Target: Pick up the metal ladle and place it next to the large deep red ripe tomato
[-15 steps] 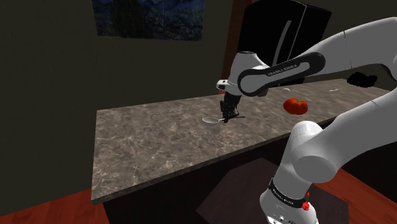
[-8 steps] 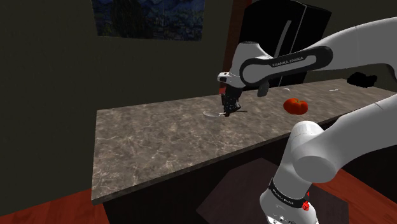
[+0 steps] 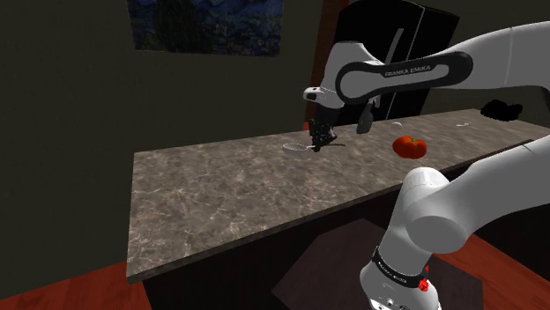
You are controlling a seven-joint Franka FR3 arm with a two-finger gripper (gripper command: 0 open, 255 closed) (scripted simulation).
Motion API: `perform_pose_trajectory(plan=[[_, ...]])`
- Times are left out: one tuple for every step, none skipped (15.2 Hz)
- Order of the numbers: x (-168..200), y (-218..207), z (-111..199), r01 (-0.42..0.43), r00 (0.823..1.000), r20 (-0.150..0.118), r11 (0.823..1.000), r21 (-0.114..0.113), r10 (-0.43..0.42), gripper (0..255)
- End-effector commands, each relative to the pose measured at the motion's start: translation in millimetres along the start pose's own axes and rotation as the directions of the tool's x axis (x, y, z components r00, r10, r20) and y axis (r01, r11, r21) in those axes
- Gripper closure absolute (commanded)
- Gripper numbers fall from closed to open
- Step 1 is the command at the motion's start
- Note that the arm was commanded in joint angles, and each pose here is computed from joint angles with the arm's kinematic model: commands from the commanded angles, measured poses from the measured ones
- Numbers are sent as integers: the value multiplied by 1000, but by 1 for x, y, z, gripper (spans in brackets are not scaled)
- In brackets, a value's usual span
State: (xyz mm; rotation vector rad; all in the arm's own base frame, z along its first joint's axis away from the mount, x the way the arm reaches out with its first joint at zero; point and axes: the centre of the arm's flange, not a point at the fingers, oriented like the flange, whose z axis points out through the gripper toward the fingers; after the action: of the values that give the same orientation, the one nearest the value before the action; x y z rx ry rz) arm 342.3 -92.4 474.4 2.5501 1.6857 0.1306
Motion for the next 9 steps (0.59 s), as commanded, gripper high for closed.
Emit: perform_pose_trajectory(plan=[[0, 2, -11, 0, 1000, 0, 1000, 0, 0, 255], [0, 2, -16, 0, 1000, 0, 1000, 0, 0, 255], [0, 3, -21, 0, 1000, 0, 1000, 0, 0, 255], [1, 4, -26, 0, 1000, 0, 1000, 0, 0, 255], [1, 4, -32, 0, 1000, 0, 1000, 0, 0, 255], [1, 4, -32, 0, 1000, 0, 1000, 0, 0, 255], [-12, 3, -32, 0, 1000, 0, 1000, 0, 0, 255], [-26, 2, -33, 0, 1000, 0, 1000, 0, 0, 255], [-39, 1, -33, 0, 1000, 0, 1000, 0, 0, 255]])
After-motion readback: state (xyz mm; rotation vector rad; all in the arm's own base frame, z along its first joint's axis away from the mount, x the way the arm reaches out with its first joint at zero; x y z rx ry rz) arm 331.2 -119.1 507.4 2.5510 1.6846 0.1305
